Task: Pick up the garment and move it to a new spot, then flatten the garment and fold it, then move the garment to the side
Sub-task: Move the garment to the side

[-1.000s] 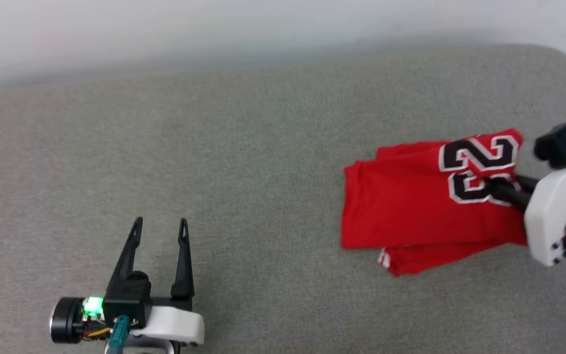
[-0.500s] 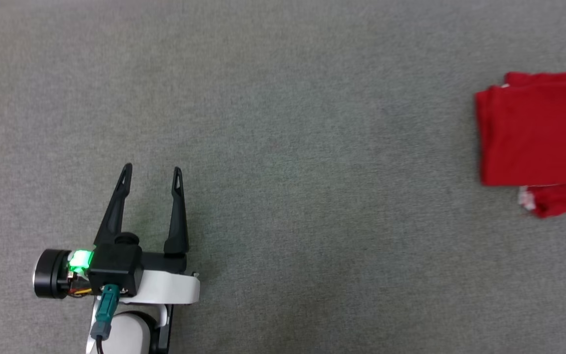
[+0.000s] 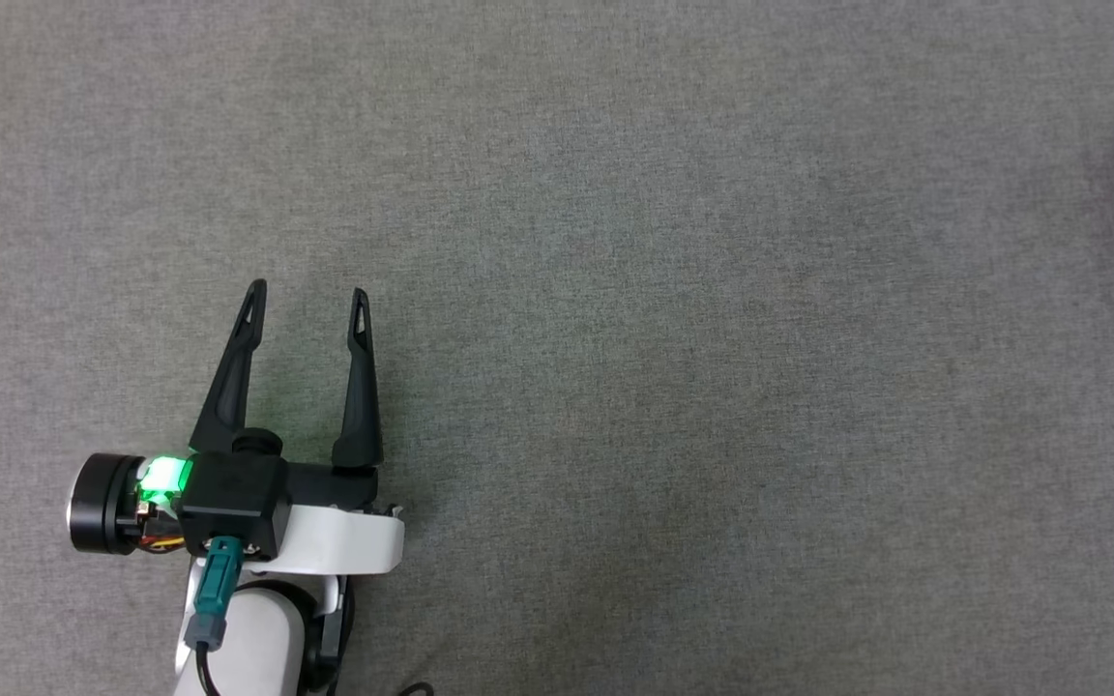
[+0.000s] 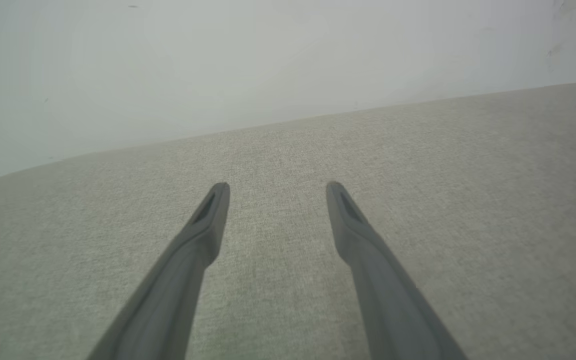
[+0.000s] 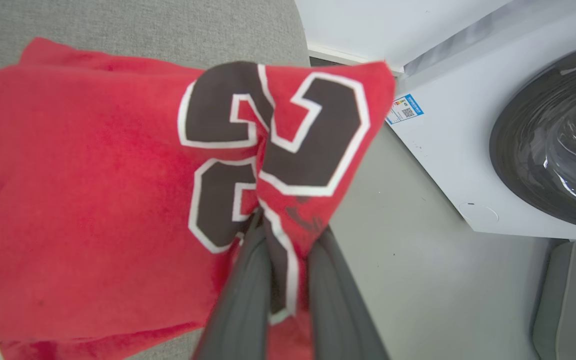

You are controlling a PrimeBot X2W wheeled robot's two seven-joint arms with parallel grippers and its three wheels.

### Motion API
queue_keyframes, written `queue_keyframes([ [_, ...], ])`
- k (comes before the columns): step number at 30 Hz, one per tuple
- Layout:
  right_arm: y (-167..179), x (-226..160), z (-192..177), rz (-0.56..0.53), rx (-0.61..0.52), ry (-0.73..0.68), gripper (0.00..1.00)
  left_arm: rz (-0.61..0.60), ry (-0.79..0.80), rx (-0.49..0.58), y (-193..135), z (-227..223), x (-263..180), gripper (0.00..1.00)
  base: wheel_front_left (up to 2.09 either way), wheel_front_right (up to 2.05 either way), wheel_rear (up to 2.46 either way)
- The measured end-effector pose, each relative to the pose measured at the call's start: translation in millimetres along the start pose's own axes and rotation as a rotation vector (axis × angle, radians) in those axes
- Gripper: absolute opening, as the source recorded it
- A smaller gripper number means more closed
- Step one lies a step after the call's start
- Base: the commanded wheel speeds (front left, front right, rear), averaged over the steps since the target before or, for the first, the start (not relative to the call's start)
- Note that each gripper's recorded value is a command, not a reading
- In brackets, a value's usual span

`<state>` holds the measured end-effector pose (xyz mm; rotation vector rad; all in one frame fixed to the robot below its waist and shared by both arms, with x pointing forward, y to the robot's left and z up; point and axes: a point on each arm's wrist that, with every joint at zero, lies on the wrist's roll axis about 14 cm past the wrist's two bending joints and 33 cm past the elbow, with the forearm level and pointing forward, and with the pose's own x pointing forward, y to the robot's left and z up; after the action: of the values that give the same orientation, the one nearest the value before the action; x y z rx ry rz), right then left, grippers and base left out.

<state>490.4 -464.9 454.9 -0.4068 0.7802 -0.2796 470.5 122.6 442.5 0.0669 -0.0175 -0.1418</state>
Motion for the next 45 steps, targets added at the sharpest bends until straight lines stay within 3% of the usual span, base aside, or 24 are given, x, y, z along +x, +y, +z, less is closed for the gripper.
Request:
queue_keyframes([
  [1, 0, 0, -2, -0.005, 0.006, 0.006, 0.06, 0.000, -0.003, 0.000, 0, 1, 0, 1.00, 0.00, 0.00, 0.00],
  [2, 0, 0, -3, -0.008, 0.008, 0.008, 0.20, 0.000, -0.006, 0.002, 0, 3, 0, 1.00, 0.00, 0.00, 0.00],
  [3, 0, -1, -3, -0.009, 0.014, 0.000, 1.00, 0.000, -0.009, 0.003, 0, 4, 0, 1.00, 0.00, 0.00, 0.00],
  [10, -10, -21, 22, -0.047, 0.005, -0.124, 1.00, 0.012, -0.034, 0.007, 2, 21, -10, 1.00, 0.00, 0.00, 0.00],
  [22, -5, -112, 115, -0.060, 0.066, -0.720, 1.00, 0.064, -0.062, 0.006, 10, 51, -54, 1.00, 0.00, 0.00, 0.00],
  [27, 30, -153, 142, 0.000, 0.117, -0.954, 1.00, 0.101, -0.081, 0.011, 21, 62, -70, 1.00, 0.00, 0.00, 0.00],
  [32, 79, -189, 154, 0.108, 0.186, -1.102, 1.00, 0.130, -0.089, 0.021, 30, 68, -88, 1.00, 0.00, 0.00, 0.00],
  [39, 151, -234, 150, 0.289, 0.280, -1.193, 1.00, 0.182, -0.100, 0.023, 43, 75, -115, 1.00, 0.00, 0.00, 0.00],
  [45, 195, -247, 122, 0.394, 0.353, -1.143, 1.00, 0.206, -0.107, 0.015, 49, 78, -129, 1.00, 0.00, 0.00, 0.00],
])
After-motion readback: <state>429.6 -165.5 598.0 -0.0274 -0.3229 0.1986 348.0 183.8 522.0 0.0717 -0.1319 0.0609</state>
